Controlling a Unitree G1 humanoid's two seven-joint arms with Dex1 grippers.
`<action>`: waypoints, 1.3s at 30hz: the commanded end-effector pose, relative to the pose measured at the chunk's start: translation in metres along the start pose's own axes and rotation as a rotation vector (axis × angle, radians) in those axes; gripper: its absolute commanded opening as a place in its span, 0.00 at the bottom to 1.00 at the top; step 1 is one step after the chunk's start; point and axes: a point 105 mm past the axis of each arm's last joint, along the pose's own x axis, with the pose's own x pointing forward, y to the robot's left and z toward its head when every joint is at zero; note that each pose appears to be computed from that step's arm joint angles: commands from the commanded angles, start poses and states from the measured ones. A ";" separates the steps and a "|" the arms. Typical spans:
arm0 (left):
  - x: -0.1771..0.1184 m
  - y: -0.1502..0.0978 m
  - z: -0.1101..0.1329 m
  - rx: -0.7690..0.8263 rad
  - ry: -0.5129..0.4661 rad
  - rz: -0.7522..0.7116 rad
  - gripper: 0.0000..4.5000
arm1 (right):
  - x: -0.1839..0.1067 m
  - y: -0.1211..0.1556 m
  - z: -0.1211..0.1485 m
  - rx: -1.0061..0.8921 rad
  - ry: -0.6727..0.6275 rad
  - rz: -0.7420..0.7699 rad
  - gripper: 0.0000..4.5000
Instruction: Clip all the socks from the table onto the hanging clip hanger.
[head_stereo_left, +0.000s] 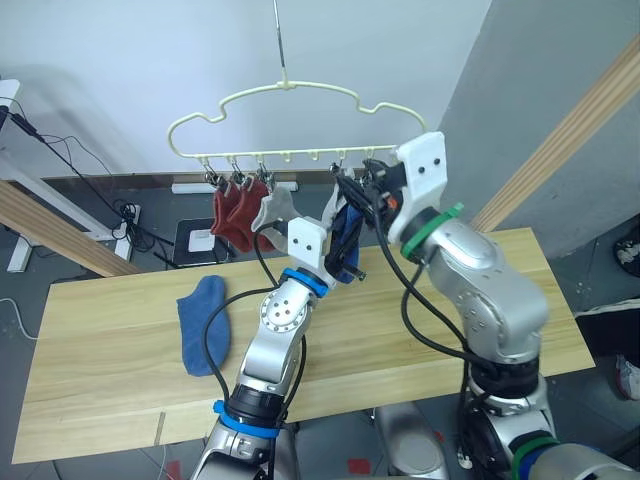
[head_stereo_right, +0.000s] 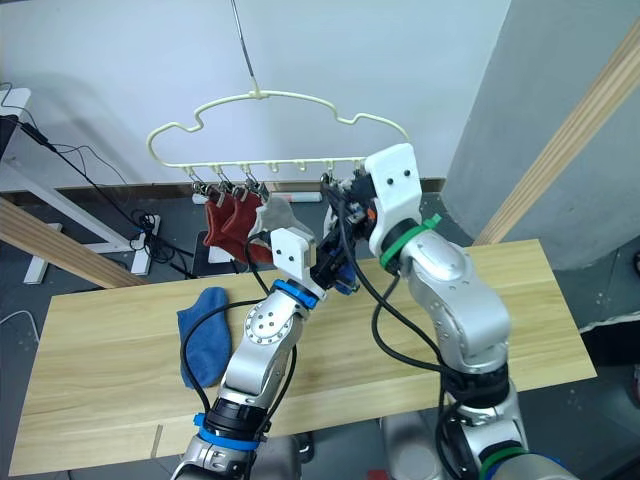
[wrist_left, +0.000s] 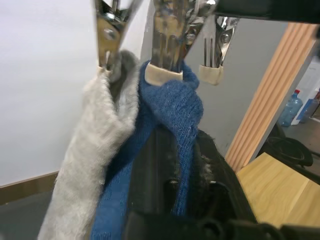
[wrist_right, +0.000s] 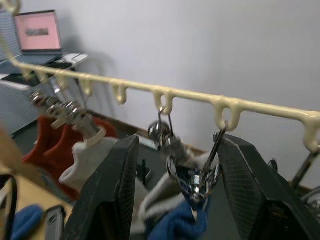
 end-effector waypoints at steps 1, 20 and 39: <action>0.001 -0.005 0.002 -0.001 -0.003 -0.034 0.39 | -0.012 0.007 0.014 -0.031 -0.044 0.055 0.55; -0.041 -0.029 0.014 0.078 0.001 -0.493 0.64 | -0.048 -0.026 0.003 -0.222 0.015 -0.078 0.55; -0.054 0.042 0.084 0.027 0.009 -0.437 0.64 | -0.021 -0.039 -0.007 -0.201 0.030 -0.204 0.55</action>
